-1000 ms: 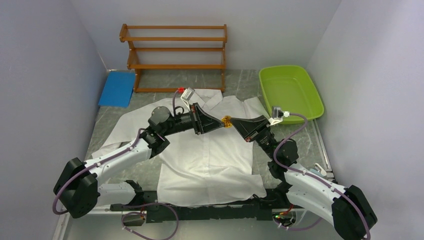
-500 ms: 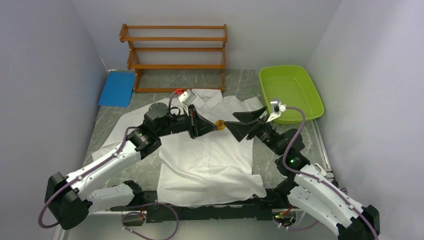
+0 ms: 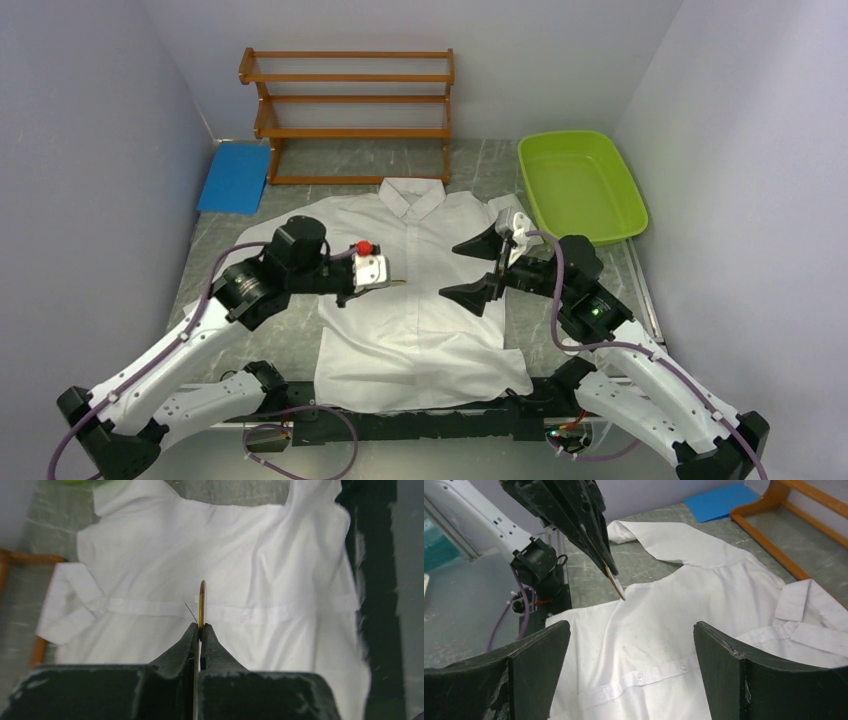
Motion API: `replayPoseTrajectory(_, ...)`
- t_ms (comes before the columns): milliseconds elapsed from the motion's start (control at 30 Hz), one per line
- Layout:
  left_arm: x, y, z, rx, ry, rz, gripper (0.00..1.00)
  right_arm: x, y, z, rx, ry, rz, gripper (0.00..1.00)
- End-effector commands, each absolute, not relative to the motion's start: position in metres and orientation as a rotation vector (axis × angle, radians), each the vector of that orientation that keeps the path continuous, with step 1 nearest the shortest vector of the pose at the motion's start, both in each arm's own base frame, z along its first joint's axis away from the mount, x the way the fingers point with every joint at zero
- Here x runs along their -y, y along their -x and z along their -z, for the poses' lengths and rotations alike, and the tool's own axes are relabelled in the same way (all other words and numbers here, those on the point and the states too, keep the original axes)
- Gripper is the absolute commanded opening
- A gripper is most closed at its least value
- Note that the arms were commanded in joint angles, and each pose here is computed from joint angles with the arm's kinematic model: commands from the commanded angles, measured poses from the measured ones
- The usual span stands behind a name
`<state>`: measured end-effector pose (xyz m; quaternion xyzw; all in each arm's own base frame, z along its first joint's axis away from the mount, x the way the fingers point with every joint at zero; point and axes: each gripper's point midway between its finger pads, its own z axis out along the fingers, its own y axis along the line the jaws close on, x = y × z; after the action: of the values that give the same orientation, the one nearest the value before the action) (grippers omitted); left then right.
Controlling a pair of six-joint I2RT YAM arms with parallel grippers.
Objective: Pin the brooch onto the clothing
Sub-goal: Adjust the brooch.
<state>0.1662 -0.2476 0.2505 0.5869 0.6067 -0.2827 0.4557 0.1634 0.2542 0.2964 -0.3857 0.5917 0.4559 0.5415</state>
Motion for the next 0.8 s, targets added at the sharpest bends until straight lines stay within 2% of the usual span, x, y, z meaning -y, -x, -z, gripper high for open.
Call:
replayPoseTrajectory(0, 0.232, -0.155, -0.254, -1.152, -1.706, 0.495, 0.02, -0.253, -0.156, -0.309, -1.265, 1.031, -0.997, 0.97)
replayPoseTrajectory(167, 0.22, -0.161, -0.262, -0.795, -1.742, 0.205, 0.03, -0.256, -0.161, -0.298, -1.258, 1.059, -0.891, 0.92)
replayPoseTrajectory(300, 0.207, -0.173, -0.271, -0.629, -1.724, -0.053, 0.03, -0.265, -0.162, -0.286, -1.237, 1.102, -0.753, 0.91)
replayPoseTrajectory(533, 0.201, -0.184, -0.273, -0.597, -1.773, -0.167, 0.03, -0.297, -0.158, -0.278, -1.197, 1.185, -0.55, 0.85)
replayPoseTrajectory(767, 0.205, -0.186, -0.27, -0.652, -1.782, -0.112, 0.03, -0.325, -0.146, -0.295, -1.075, 1.173, -0.416, 0.69)
